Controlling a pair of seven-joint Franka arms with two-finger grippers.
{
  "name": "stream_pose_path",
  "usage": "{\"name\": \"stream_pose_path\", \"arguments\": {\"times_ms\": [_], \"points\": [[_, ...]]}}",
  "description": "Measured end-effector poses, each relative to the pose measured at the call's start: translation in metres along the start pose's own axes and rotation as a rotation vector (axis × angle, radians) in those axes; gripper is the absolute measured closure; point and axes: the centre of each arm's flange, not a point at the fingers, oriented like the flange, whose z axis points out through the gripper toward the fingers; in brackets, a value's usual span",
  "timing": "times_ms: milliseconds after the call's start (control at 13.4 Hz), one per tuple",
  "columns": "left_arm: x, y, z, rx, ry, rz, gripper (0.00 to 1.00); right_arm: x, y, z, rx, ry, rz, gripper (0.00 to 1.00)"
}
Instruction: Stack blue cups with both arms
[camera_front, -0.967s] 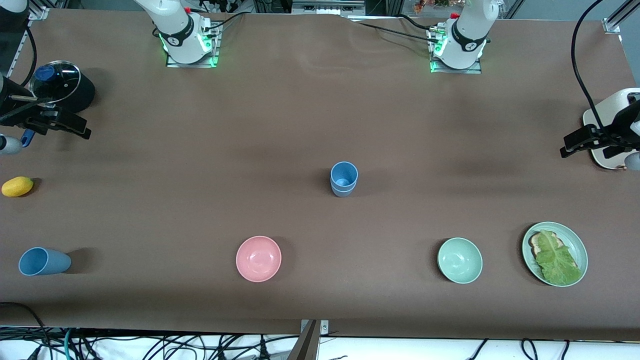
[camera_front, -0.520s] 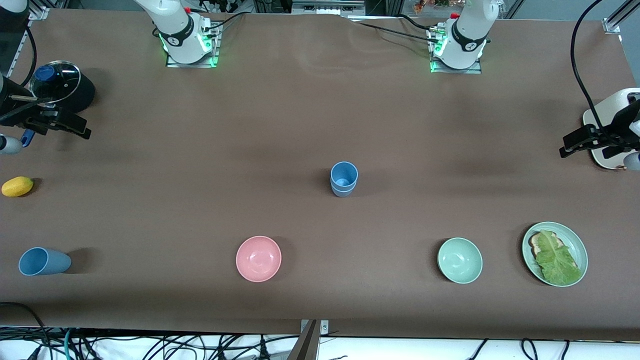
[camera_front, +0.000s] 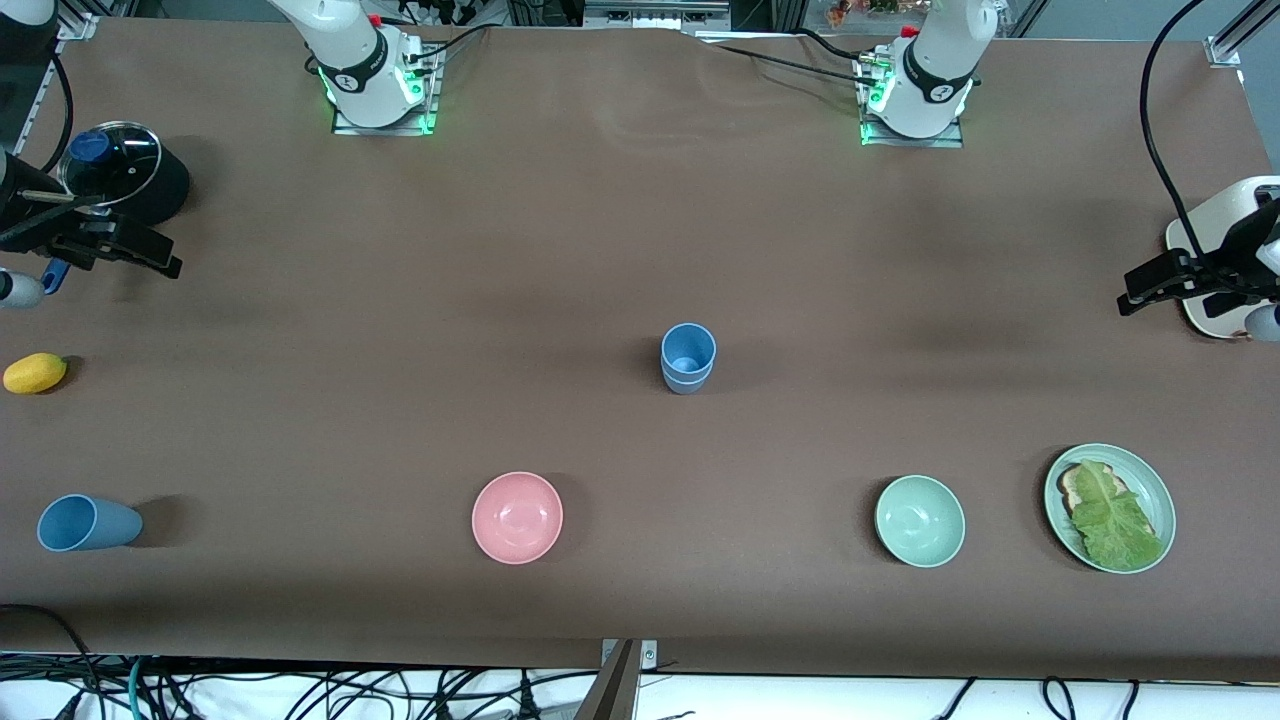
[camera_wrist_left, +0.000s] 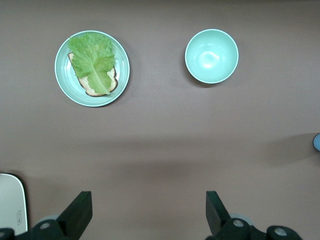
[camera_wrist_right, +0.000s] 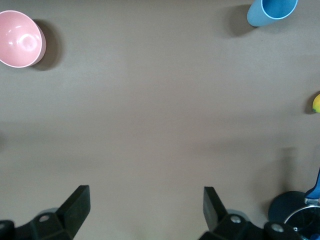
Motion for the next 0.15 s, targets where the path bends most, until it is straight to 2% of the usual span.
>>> {"name": "stream_pose_path", "arguments": {"times_ms": [149], "points": [[0.0001, 0.0001, 0.0003, 0.000, -0.001, 0.000, 0.00, 0.0001, 0.0000, -0.0001, 0.000, 0.001, 0.000, 0.00]]}}
